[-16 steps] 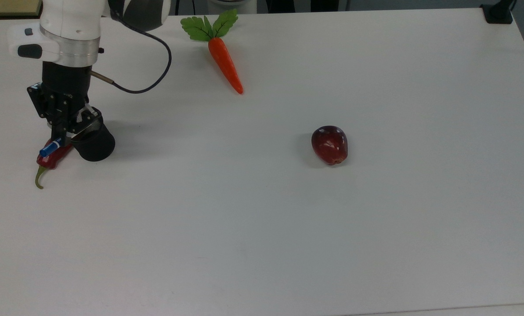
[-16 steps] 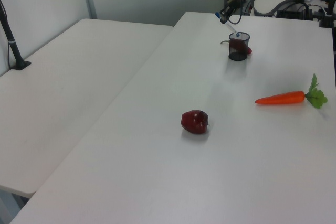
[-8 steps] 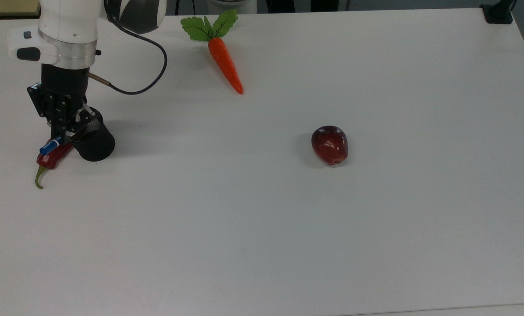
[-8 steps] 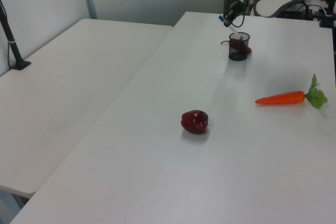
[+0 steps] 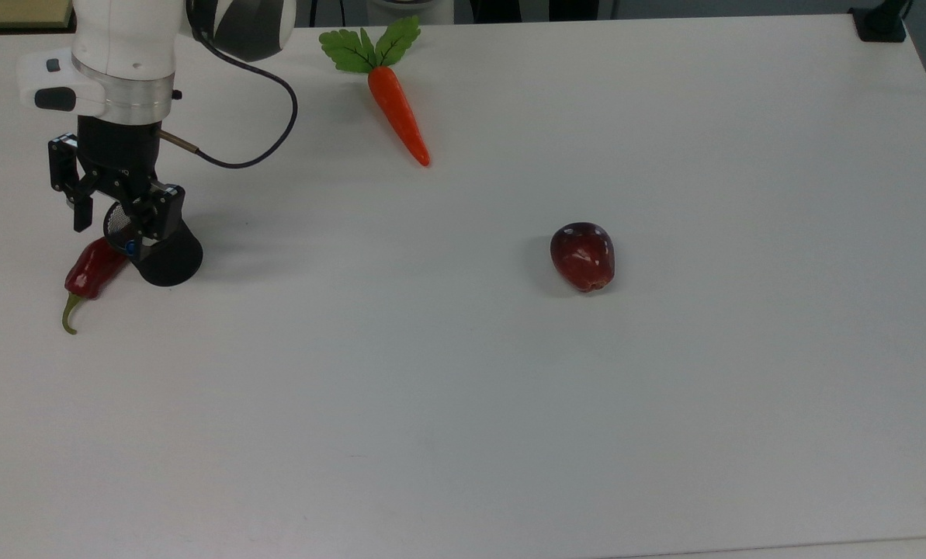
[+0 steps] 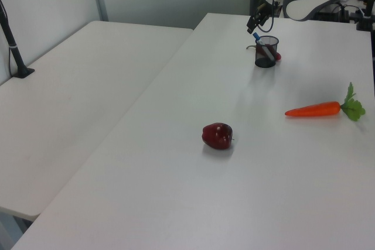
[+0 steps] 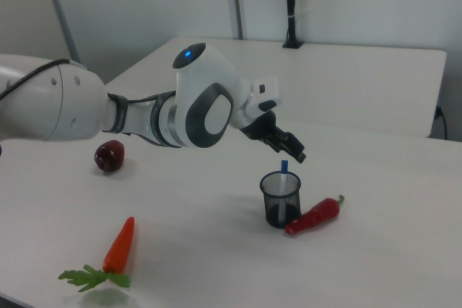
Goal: Place marker
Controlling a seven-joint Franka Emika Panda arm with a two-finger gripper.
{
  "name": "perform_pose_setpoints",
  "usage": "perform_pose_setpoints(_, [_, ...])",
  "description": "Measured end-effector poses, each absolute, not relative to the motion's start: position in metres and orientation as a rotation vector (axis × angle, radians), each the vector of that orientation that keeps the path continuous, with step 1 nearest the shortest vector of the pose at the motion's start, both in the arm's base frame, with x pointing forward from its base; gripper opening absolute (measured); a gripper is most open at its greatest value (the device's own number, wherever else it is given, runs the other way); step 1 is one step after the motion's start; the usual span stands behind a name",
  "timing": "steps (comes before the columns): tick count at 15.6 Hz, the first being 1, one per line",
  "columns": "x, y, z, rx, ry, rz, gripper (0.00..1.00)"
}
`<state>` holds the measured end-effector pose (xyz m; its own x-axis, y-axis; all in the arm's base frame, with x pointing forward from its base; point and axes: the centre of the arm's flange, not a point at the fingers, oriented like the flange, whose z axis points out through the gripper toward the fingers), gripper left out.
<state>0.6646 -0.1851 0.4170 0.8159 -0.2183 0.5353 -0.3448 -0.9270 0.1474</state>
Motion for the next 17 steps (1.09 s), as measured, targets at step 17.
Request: perform_pose_setpoints(17, [0.657, 0.042, 0.5, 2.93, -0.123, 0.662, 1.0])
